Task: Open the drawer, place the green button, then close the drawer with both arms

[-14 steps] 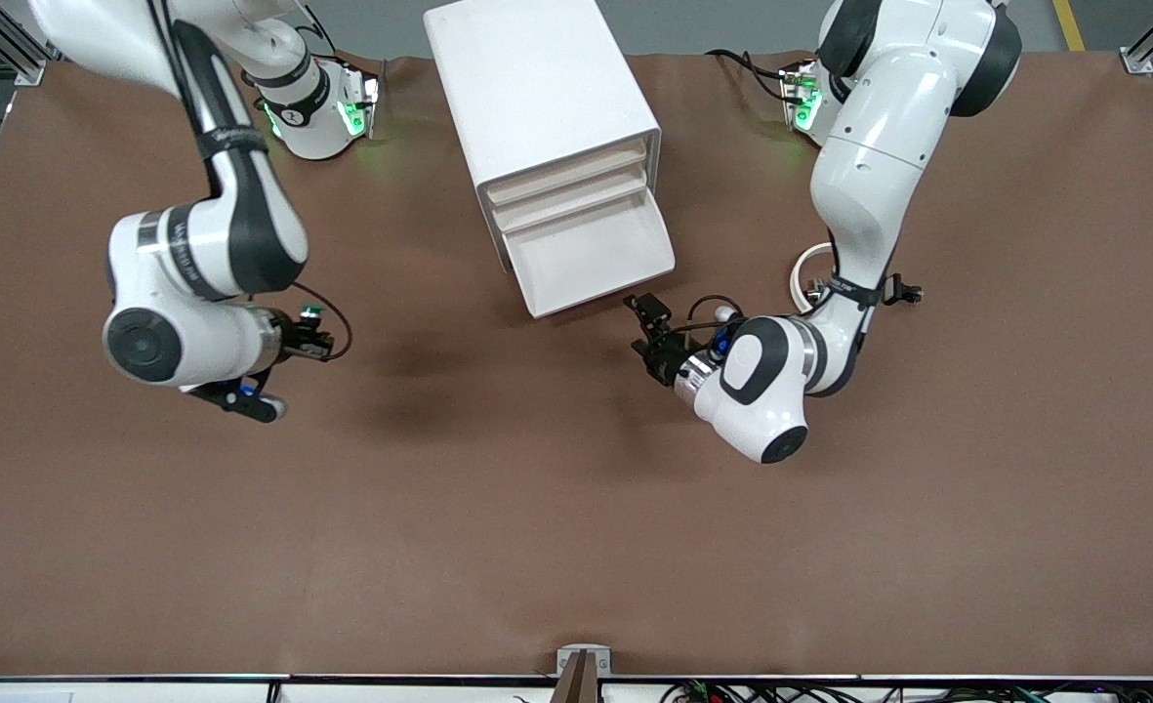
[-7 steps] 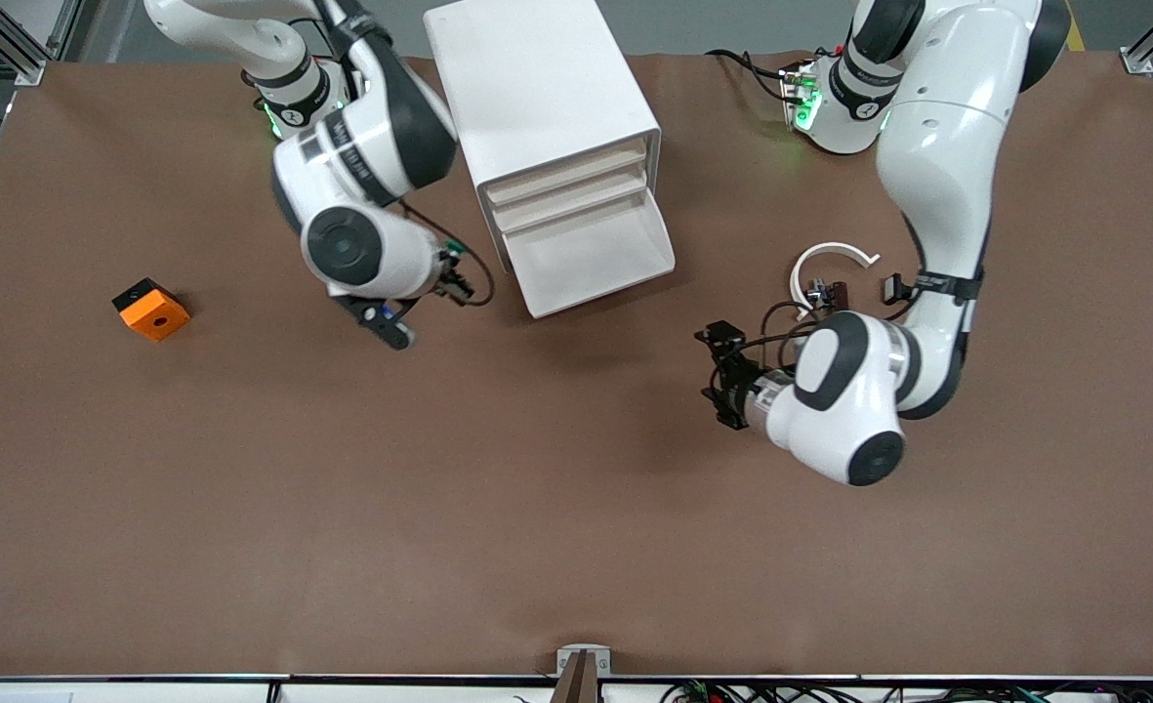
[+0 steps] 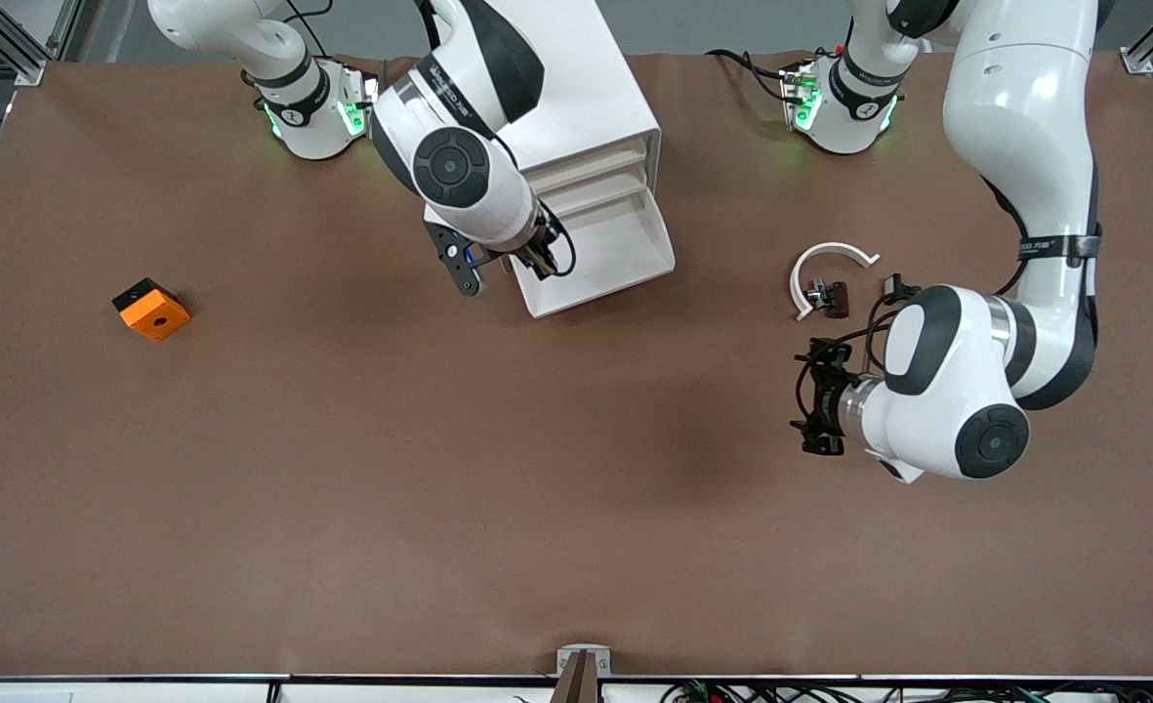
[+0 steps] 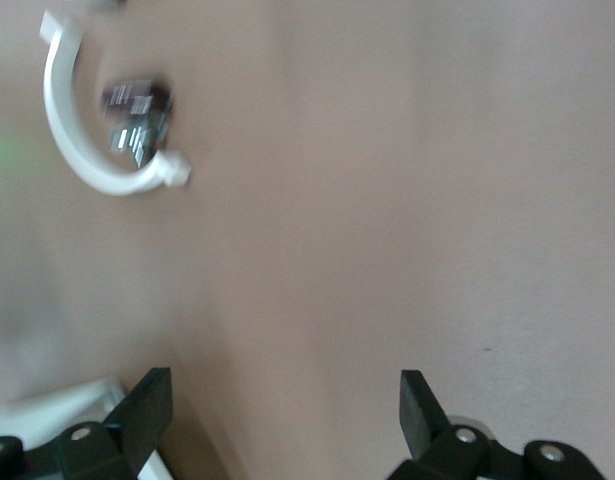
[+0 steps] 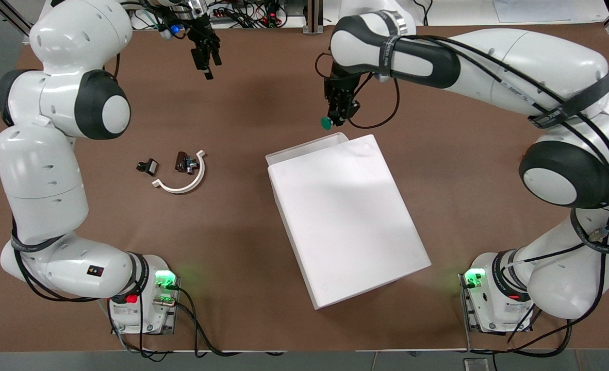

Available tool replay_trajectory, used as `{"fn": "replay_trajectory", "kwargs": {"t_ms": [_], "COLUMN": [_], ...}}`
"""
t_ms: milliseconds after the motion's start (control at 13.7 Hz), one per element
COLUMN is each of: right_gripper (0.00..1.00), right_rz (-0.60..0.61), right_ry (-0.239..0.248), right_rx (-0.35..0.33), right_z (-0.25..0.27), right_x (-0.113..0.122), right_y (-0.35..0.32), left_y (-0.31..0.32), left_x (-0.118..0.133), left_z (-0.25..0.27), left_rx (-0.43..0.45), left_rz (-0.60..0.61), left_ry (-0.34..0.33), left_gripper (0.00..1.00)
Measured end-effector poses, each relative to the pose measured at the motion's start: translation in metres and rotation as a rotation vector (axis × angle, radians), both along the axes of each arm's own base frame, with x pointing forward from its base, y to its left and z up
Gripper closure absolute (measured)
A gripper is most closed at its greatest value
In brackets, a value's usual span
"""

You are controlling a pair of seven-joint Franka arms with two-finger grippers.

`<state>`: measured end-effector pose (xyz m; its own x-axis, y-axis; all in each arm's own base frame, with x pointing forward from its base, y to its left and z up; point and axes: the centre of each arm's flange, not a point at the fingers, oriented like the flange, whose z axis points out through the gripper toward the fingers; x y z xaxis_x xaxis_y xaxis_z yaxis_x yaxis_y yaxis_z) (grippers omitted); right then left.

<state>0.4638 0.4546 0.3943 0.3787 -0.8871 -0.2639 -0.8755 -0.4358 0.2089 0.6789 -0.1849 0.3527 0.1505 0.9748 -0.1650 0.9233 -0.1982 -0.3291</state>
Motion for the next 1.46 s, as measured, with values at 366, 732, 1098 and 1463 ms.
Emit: {"fn": "replay_trajectory", "kwargs": {"t_ms": [366,732,1098,1463], "right_gripper": [0.59,0.59,0.59,0.59], "right_rz": [-0.061,-0.026,-0.028,-0.026], "right_ry": [0.021,0.041,0.046,0.048], "right_rx": [-0.012,-0.044,-0.075,-0.086], "right_z": [-0.048,-0.071,-0.110,-0.124], "right_x": [-0.014,-0.039,-0.041,-0.043], "right_y": [0.032,0.055,0.060,0.062], "left_y": [0.035,0.035,-0.002,-0.027], "left_x": [0.013,0.014,-0.019,-0.079], "left_z": [0.034,0.062,0.043,0.013], "left_rx": [-0.064,-0.088,-0.159,-0.198], "left_rz": [-0.476,-0.803,-1.076,-1.202], "left_ry": [-0.150,-0.232,-0.298,-0.320], "left_gripper": [0.00,0.00,0.00,0.00]}}
